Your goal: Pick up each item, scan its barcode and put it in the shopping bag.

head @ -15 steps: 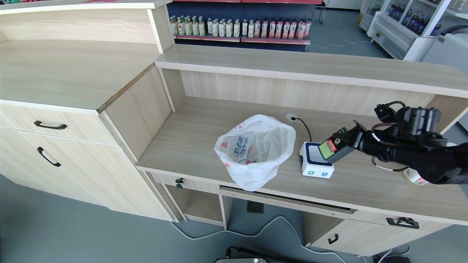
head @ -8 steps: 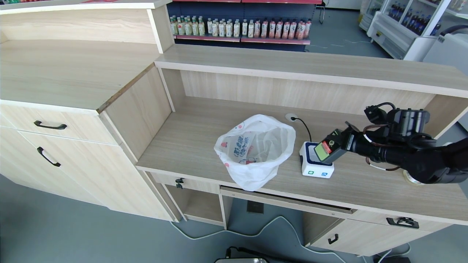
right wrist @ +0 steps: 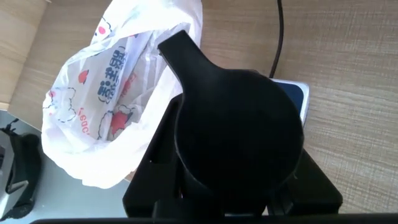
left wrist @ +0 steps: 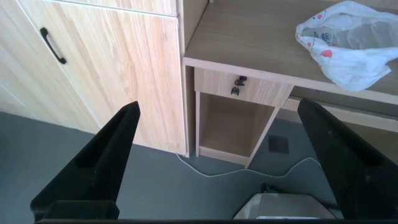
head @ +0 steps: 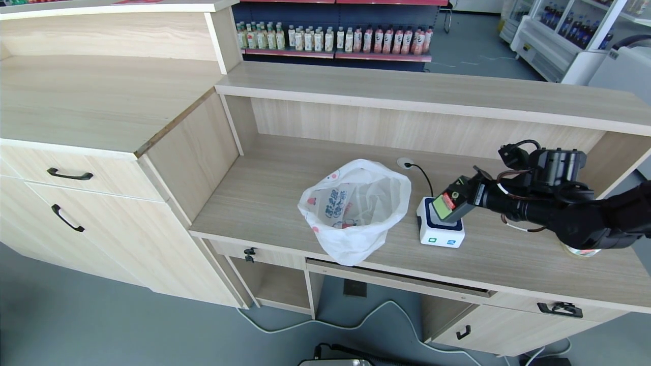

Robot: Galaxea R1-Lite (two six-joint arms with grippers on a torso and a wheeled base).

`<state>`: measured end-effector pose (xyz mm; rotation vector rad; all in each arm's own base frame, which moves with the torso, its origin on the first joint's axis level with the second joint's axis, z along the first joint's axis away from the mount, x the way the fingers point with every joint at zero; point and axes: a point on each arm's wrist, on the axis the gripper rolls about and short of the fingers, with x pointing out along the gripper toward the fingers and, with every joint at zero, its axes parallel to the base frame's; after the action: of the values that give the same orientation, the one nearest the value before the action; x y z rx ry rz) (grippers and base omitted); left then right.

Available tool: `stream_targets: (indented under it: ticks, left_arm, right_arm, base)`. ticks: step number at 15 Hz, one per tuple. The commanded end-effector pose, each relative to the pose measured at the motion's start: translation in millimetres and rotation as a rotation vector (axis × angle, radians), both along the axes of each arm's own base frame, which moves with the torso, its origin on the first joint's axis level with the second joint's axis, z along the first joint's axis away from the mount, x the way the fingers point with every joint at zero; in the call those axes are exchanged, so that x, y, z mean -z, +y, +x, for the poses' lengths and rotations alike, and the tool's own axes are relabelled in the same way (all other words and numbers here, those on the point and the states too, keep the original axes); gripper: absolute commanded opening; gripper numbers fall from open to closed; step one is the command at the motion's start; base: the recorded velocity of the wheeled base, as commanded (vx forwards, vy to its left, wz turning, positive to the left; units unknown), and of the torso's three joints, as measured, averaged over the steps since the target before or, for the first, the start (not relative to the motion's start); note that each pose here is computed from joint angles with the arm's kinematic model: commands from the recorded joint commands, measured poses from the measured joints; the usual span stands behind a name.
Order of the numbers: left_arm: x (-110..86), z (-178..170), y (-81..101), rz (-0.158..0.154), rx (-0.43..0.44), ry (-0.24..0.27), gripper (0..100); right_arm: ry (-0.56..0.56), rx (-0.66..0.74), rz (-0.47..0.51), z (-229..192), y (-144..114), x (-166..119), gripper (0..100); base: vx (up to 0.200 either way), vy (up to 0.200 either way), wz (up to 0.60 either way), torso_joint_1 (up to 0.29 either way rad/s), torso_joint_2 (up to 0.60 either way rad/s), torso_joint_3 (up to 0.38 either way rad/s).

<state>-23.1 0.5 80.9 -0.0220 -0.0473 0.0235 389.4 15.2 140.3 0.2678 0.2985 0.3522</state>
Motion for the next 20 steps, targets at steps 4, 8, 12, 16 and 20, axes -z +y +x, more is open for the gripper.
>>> stream_targets:
  ticks: [4,8,12,16,20]
  left_arm:
    - [0.0,0.0,0.0,-0.002,0.0,-0.001,100]
    - [0.0,0.0,0.0,0.0,-0.001,-0.001,100]
    - [0.0,0.0,0.0,-0.002,0.0,-0.001,100]
    - [0.0,0.0,0.0,0.0,-0.001,-0.001,100]
    - [0.0,0.0,0.0,-0.002,0.0,-0.001,100]
  right_arm:
    - [0.014,-0.014,-0.005,4.4,4.4,7.9,0]
    - [0.023,-0.028,-0.006,6.1,10.5,12.6,0]
    - [0.009,-0.032,-0.002,8.7,11.9,8.7,0]
    - [0.01,-0.031,-0.004,14.8,12.1,12.0,0]
    - [0.017,-0.029,-0.006,16.3,12.2,16.0,0]
  base:
    - [0.0,0.0,0.0,0.0,0.0,0.0]
    - [0.0,0.0,0.0,0.0,0.0,0.0]
    - [0.0,0.0,0.0,0.0,0.0,0.0]
    - [0.0,0.0,0.0,0.0,0.0,0.0]
    - [0.0,0.0,0.0,0.0,0.0,0.0]
